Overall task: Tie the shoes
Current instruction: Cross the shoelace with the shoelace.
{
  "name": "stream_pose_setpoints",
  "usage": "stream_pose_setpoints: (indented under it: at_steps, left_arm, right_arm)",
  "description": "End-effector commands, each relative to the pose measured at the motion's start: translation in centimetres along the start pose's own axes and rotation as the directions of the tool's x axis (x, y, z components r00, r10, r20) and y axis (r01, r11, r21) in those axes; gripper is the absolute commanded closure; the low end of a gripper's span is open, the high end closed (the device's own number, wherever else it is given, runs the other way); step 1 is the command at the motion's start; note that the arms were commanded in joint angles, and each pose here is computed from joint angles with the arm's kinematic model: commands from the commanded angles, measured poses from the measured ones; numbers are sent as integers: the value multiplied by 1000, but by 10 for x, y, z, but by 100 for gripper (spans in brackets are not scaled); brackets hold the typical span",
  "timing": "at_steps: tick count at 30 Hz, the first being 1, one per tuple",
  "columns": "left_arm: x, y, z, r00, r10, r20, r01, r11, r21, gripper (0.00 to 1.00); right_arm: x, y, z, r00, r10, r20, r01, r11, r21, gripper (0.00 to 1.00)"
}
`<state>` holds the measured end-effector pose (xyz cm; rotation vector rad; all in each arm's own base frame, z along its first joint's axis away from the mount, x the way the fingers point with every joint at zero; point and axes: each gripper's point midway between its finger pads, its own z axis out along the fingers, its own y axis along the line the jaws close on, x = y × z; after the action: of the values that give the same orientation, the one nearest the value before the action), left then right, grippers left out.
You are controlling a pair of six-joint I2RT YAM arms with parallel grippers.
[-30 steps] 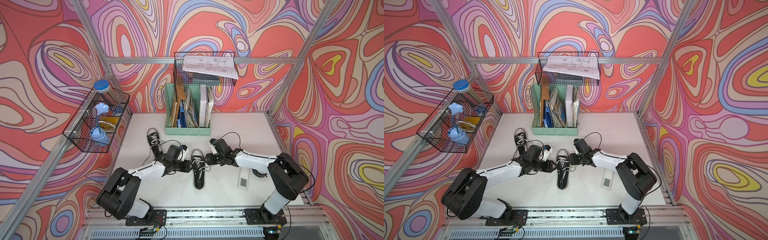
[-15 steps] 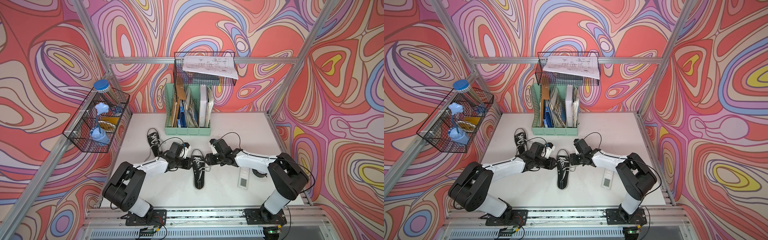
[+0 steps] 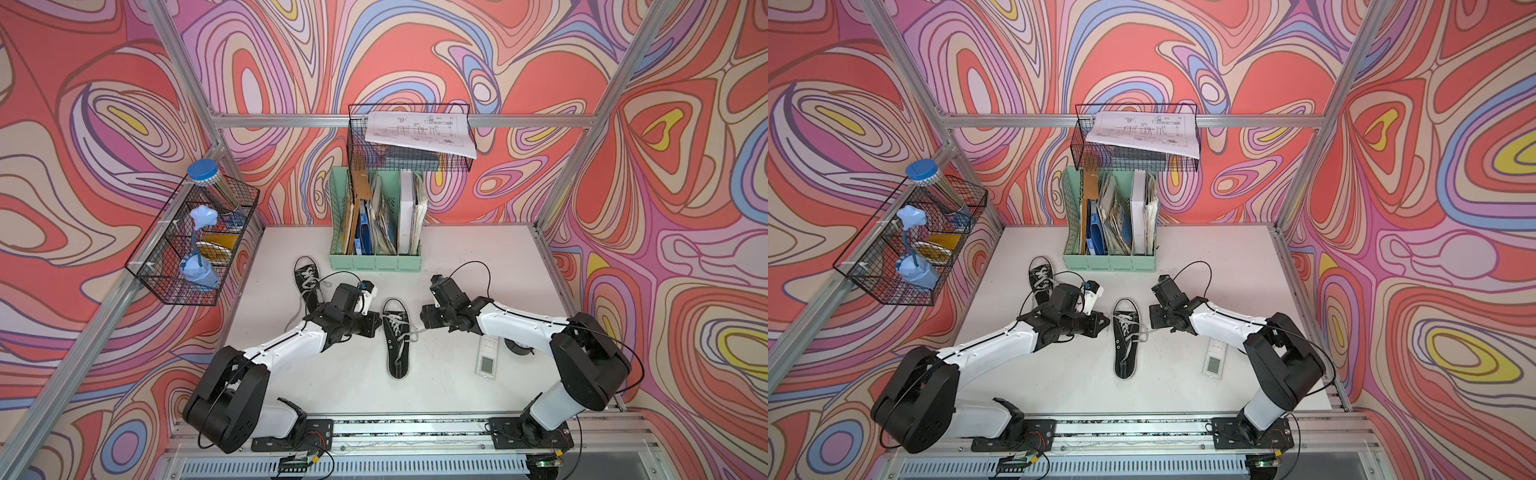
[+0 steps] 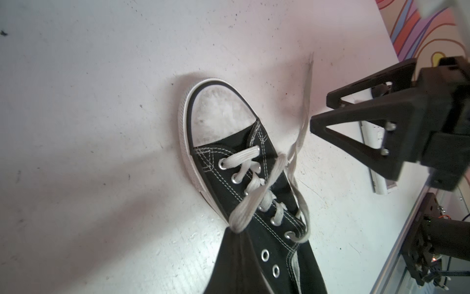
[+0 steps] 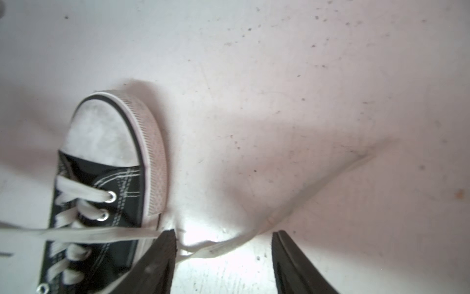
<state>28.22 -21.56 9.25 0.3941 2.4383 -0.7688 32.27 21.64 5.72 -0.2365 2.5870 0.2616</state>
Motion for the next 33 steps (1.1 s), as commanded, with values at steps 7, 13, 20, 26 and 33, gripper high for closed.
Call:
stream_pose_setpoints:
  at_steps: [7, 13, 20, 26, 33]
  left_arm:
    - [-1, -6, -24, 999, -16, 44, 16, 1000, -5, 100]
    - [-2, -8, -22, 999, -19, 40, 19, 1000, 4, 100]
    - [-5, -8, -24, 998, -23, 50, 23, 1000, 1, 100]
    - [-15, -11, -35, 995, -31, 93, 32, 999, -9, 100]
    - [-44, -18, -73, 968, -59, 242, 70, 997, -33, 100]
  right_arm:
    - [11, -33, 27, 998, 36, -52, -25, 979, 201, 38]
    - [12, -34, 32, 998, 34, -47, -24, 978, 205, 46]
    - [8, -36, 39, 999, 18, -33, -11, 977, 212, 76]
    - [-27, -31, 15, 996, -9, 91, -9, 981, 194, 100]
    - [-74, -19, -43, 948, -22, 319, -15, 993, 115, 100]
